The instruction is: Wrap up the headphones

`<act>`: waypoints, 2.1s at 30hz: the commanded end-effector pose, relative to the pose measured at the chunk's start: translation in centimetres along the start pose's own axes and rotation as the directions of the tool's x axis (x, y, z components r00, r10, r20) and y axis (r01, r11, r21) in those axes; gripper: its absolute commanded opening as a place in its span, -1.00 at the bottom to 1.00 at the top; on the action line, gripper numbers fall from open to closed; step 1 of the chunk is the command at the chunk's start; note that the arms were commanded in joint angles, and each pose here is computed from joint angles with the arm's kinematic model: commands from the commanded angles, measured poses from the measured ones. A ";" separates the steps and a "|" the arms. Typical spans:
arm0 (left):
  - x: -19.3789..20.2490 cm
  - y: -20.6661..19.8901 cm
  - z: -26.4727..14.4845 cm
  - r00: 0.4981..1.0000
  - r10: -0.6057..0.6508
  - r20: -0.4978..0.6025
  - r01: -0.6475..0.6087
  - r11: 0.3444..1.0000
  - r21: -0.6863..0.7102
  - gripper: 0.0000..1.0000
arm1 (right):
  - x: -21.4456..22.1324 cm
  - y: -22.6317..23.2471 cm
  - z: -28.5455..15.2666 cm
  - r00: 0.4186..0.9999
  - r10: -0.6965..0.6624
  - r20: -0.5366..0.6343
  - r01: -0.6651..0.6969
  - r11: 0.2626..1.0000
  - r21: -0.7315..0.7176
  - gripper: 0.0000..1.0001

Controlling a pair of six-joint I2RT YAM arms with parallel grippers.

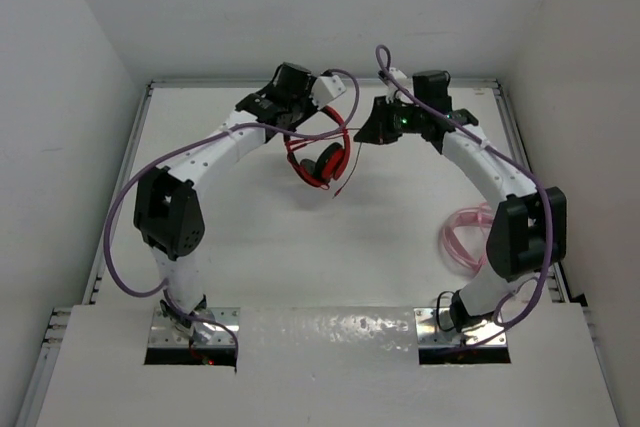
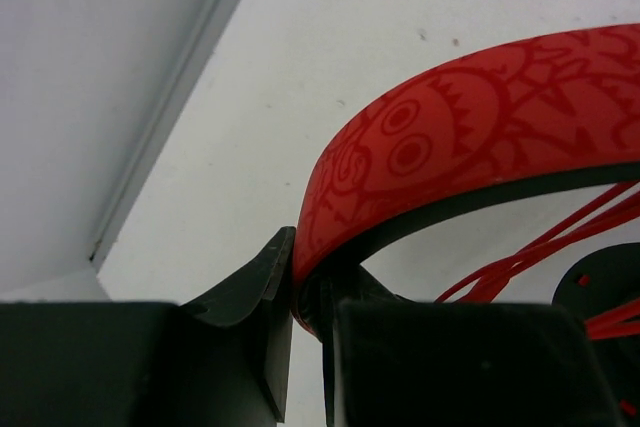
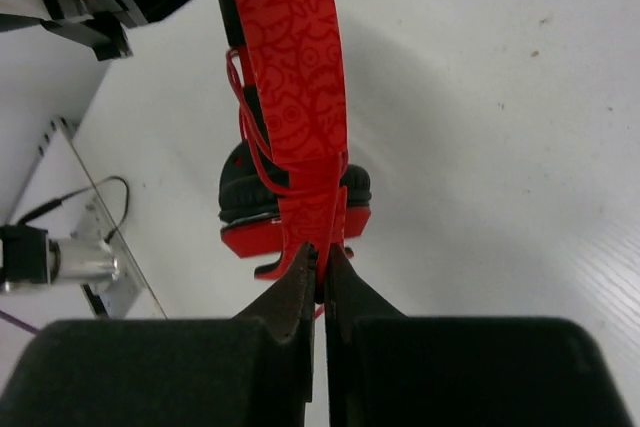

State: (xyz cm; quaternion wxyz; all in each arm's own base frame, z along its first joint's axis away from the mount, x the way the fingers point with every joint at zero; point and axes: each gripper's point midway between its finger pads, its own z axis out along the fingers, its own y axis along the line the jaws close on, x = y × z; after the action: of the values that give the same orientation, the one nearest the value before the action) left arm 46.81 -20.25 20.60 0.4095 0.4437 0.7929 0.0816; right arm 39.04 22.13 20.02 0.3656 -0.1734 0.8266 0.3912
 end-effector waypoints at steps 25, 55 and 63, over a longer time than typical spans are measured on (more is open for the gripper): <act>1.8 1.5 -4.5 0.885 -0.462 -0.056 0.441 0.871 -0.216 -1.00 | -7.3 14.2 -0.4 0.859 0.398 0.322 -0.250 0.875 -0.415 -1.00; 2.1 -5.3 -2.9 0.609 -0.740 -0.285 0.792 0.589 0.161 -1.00 | -0.6 5.1 6.0 0.931 0.170 0.323 -0.238 0.953 0.186 -0.69; 3.4 -5.5 -2.7 0.585 -0.750 -0.310 0.808 0.571 0.144 -1.00 | -1.0 4.1 5.7 0.945 0.120 0.303 -0.205 0.942 0.266 -0.42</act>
State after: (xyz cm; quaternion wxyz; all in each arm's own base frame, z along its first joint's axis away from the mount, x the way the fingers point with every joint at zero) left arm 39.43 -19.43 15.12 0.2179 0.1062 0.9619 -0.1265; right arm 39.17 29.42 19.55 0.4534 0.0232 0.8236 0.3399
